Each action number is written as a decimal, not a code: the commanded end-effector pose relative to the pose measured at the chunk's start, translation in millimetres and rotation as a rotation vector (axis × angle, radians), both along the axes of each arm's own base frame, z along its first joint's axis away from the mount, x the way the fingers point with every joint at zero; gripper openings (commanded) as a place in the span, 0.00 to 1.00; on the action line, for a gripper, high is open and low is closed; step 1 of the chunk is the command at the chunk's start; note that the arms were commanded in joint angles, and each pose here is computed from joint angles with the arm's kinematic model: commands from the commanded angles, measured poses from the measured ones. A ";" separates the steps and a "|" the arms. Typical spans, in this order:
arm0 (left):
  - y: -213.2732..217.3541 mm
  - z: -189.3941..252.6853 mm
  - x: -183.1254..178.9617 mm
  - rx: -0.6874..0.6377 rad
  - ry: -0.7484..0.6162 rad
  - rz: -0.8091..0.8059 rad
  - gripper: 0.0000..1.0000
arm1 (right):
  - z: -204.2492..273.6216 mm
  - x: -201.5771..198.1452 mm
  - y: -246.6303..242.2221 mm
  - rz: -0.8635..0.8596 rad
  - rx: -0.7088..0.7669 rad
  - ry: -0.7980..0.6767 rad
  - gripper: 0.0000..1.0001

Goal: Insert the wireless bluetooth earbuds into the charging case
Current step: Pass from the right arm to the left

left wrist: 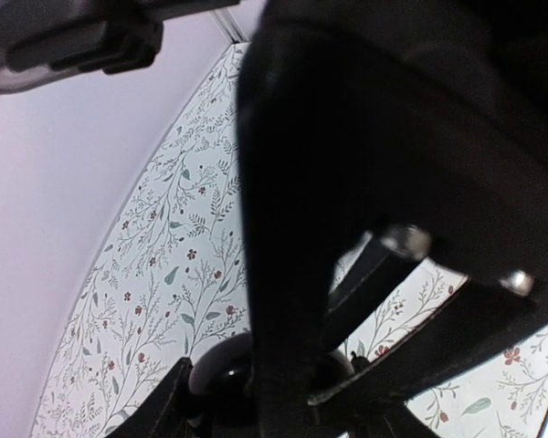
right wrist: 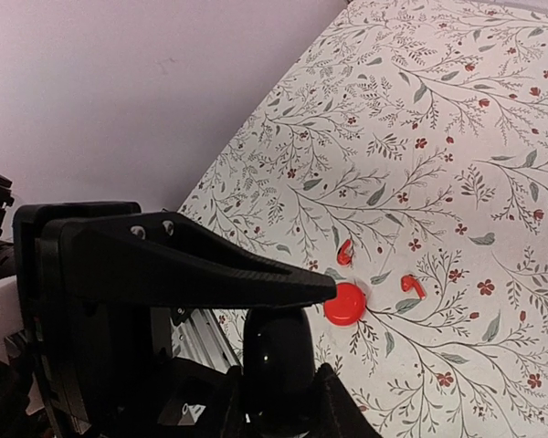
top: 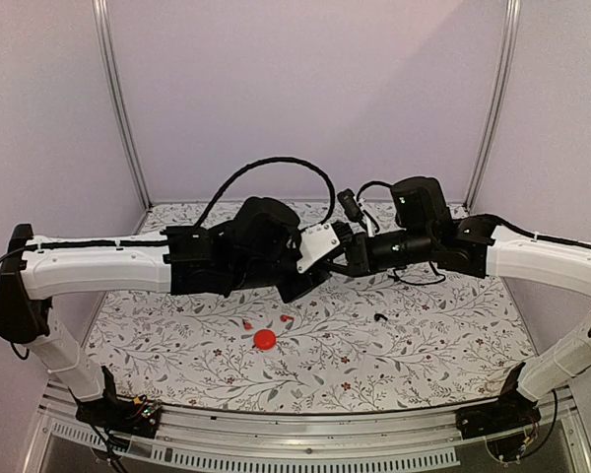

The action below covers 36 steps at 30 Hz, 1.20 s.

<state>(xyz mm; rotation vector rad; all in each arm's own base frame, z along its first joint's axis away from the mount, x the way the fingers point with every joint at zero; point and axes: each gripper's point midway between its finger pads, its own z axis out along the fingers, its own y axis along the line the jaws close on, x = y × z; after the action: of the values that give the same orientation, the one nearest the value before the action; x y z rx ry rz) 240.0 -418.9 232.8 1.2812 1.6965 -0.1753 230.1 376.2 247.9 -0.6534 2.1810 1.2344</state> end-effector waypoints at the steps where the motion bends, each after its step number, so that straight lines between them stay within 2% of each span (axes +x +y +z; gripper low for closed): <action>1: -3.5 14.5 -2.0 -0.047 -0.013 -0.001 0.39 | 13.6 -3.2 7.1 0.028 0.030 -0.017 0.32; 5: 1.5 24.0 -6.7 -0.126 0.006 -0.029 0.37 | 29.0 -5.4 5.3 0.047 0.077 -0.037 0.53; 8: 4.1 35.7 -19.8 -0.225 0.083 -0.136 0.34 | 48.2 -14.9 1.7 0.103 0.129 -0.102 0.61; 12: 15.3 50.7 -47.5 -0.346 0.231 -0.344 0.33 | 80.0 -34.0 -14.8 0.177 0.173 -0.312 0.66; 17: 41.6 76.0 -82.6 -0.481 0.423 -0.598 0.35 | 85.8 -55.6 -38.1 0.272 0.144 -0.625 0.67; 23: 49.7 90.5 -127.2 -0.529 0.656 -0.857 0.35 | 102.7 -98.5 -40.8 0.454 0.180 -0.938 0.67; 28: 57.7 98.8 -148.9 -0.522 0.741 -0.972 0.34 | 107.8 -118.2 -24.3 0.555 0.136 -1.050 0.64; 36: 54.3 92.8 -168.4 -0.478 0.843 -1.048 0.36 | 116.0 -148.2 -1.0 0.681 0.119 -1.121 0.60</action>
<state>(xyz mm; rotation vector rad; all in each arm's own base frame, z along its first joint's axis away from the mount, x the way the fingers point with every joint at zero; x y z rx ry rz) 89.4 -363.7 324.0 1.6188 1.2907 -1.7137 91.3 370.1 357.0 -1.5581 1.0256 0.9406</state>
